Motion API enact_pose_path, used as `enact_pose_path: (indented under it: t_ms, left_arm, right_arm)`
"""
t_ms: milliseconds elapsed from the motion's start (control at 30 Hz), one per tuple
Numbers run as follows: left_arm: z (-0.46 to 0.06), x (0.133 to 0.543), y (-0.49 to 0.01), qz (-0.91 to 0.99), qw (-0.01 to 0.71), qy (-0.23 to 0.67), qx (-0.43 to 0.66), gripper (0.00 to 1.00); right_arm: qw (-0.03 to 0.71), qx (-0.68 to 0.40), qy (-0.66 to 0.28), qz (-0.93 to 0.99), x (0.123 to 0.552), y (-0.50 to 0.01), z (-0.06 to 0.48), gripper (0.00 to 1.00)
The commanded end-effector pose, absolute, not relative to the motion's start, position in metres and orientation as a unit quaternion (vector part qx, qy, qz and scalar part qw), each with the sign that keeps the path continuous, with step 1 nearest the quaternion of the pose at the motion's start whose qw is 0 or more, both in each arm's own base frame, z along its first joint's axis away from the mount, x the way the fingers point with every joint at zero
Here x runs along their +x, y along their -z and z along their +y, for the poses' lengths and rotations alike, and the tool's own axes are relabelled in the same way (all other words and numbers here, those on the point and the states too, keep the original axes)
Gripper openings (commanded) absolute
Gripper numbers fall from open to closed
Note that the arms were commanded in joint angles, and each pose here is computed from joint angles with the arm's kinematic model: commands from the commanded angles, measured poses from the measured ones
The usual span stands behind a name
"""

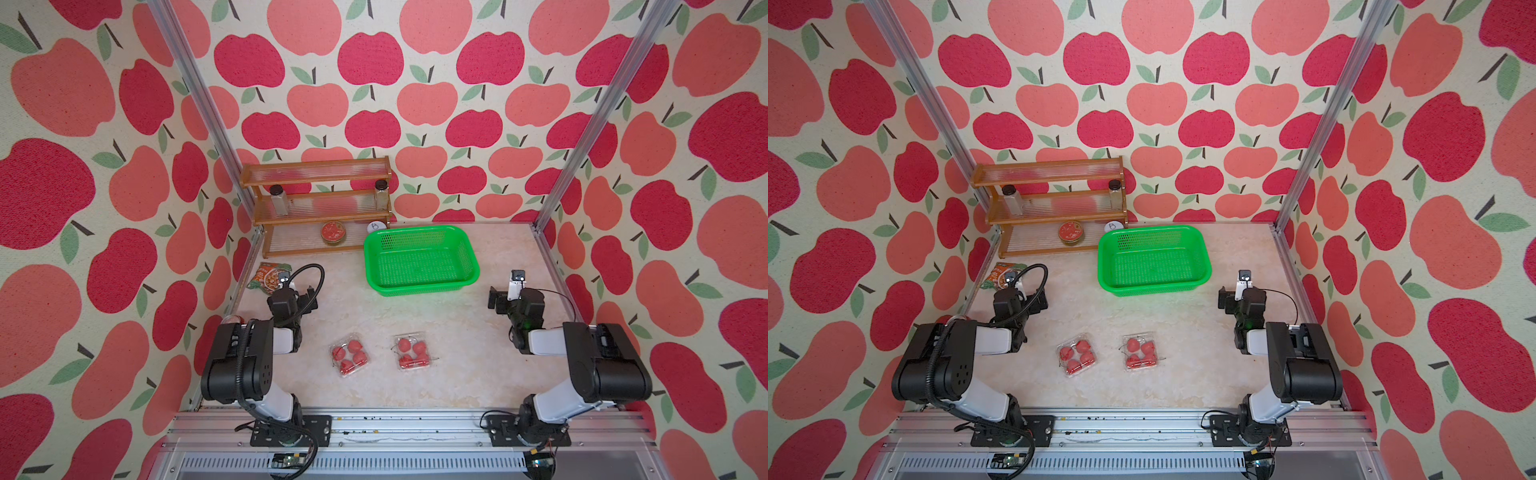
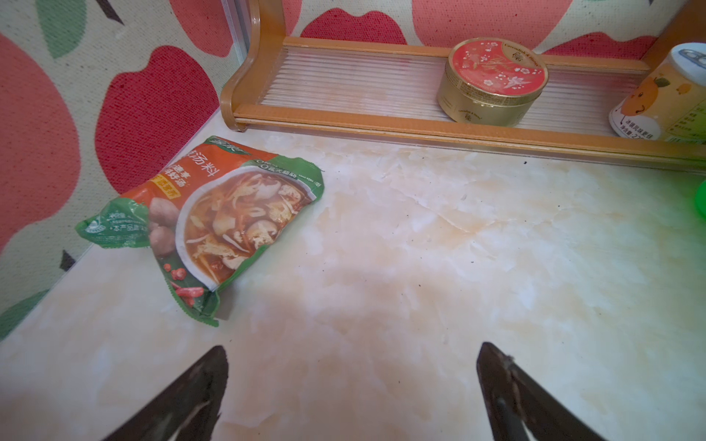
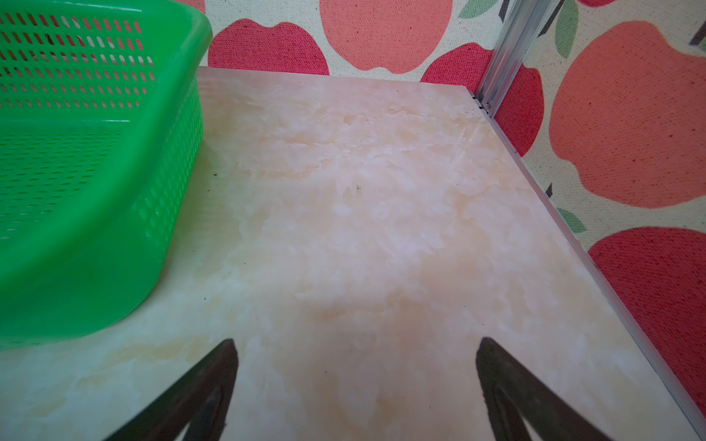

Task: Pack strawberries into containers
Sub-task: Reset both arms

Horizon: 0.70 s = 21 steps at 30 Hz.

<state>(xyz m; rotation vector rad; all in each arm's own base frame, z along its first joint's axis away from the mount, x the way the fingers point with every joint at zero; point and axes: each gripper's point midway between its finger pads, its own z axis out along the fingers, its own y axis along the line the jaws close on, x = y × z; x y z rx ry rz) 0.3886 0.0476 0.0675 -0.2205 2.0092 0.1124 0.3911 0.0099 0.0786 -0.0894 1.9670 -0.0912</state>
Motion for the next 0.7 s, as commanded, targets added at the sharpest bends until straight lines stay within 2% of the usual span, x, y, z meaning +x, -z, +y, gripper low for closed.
enact_pose_path:
  t_ms: [0,667]
  left_arm:
    - [0.0493,0.3941,-0.0773,0.834,0.543,-0.051,-0.086,0.99]
    - [0.0491,0.3942,-0.0771,0.834,0.543,-0.050,-0.085,0.99]
  right_arm:
    - [0.564,-0.045,0.044,0.823,0.3960,-0.0884,0.0124,0.99]
    - [0.562,-0.063,0.032,0.824,0.3967,-0.0883,0.0195,0.99]
